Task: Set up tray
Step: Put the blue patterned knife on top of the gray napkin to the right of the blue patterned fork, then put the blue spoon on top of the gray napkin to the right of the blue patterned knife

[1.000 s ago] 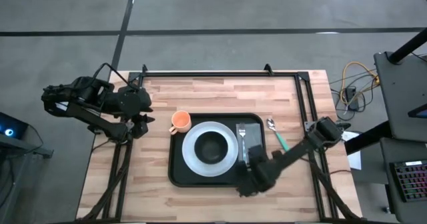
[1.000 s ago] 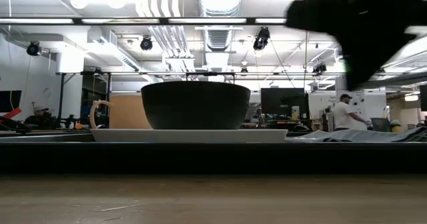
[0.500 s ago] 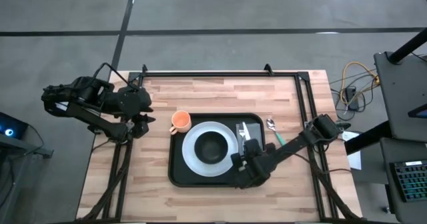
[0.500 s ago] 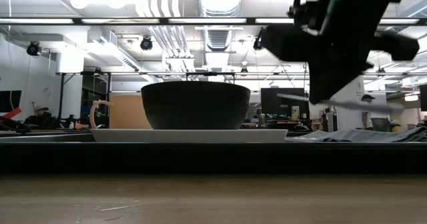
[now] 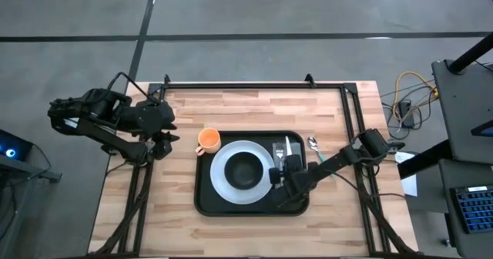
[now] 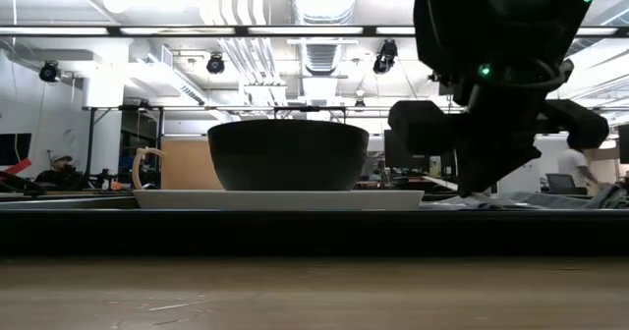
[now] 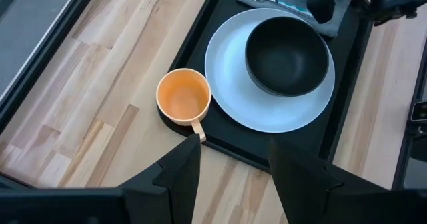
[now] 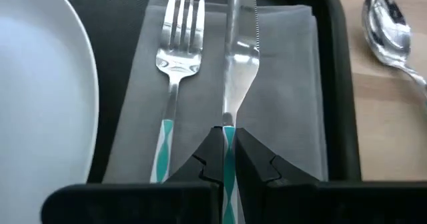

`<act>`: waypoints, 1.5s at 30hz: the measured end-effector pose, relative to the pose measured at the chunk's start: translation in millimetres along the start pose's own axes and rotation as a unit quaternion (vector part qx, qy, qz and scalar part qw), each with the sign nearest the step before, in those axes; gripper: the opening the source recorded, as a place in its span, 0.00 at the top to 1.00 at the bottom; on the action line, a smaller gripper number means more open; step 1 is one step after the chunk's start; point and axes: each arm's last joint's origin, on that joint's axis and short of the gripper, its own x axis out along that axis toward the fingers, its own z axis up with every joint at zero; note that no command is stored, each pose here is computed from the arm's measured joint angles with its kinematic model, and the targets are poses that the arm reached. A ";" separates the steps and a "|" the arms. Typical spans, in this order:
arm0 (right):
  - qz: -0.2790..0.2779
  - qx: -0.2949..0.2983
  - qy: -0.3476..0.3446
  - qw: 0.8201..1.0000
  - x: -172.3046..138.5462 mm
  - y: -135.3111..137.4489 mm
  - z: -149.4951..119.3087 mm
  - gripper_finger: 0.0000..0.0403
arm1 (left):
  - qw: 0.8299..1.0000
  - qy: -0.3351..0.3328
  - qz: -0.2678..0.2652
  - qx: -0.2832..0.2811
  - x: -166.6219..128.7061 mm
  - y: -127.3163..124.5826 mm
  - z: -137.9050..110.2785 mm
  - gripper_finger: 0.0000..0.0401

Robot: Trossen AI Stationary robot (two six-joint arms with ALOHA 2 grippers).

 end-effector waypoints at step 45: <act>0.029 -0.019 0.004 0.999 2.1 5.7 8.8 0.80 | 1.000 0.006 0.000 0.002 0.5 0.1 -0.8 0.61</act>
